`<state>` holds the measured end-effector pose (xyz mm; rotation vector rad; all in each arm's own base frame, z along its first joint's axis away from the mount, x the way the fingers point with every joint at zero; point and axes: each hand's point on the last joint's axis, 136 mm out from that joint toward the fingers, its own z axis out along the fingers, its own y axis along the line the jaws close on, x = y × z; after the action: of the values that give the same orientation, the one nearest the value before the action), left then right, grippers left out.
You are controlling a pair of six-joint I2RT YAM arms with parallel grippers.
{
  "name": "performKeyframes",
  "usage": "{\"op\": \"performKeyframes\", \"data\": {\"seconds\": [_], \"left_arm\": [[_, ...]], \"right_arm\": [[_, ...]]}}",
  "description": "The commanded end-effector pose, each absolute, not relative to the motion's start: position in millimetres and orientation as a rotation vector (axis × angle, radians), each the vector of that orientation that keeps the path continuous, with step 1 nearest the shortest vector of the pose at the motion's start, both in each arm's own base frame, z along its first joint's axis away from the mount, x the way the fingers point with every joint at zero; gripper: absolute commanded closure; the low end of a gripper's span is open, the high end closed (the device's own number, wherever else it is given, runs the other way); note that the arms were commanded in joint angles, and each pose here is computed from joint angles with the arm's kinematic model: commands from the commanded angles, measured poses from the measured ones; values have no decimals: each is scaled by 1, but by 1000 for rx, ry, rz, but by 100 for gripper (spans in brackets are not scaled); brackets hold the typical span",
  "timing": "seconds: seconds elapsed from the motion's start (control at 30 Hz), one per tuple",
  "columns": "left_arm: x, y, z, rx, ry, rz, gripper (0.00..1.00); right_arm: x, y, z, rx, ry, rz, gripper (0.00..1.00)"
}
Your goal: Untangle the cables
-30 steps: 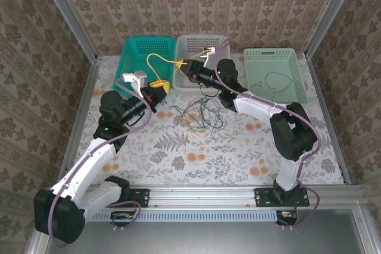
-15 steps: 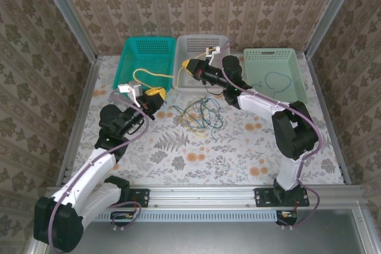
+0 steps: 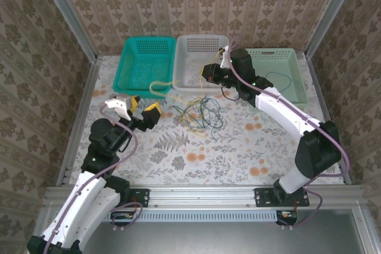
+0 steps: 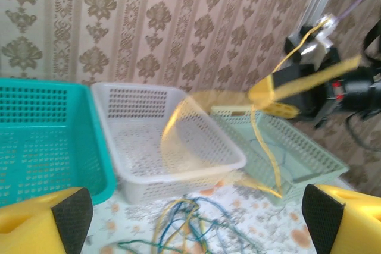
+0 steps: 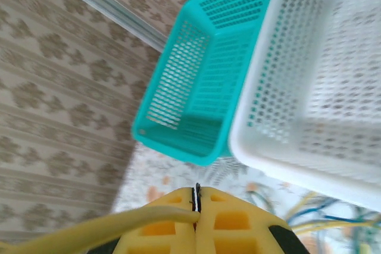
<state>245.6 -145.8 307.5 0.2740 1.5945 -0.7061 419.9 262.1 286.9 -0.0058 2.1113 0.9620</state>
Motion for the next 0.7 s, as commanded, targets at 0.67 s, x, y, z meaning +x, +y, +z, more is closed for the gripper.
{"op": "performKeyframes", "data": {"seconds": [0.67], "left_arm": [[249, -208, 261, 804, 1811, -386, 15]], "right_arm": [[390, 200, 244, -206, 2386, 274, 100]]}}
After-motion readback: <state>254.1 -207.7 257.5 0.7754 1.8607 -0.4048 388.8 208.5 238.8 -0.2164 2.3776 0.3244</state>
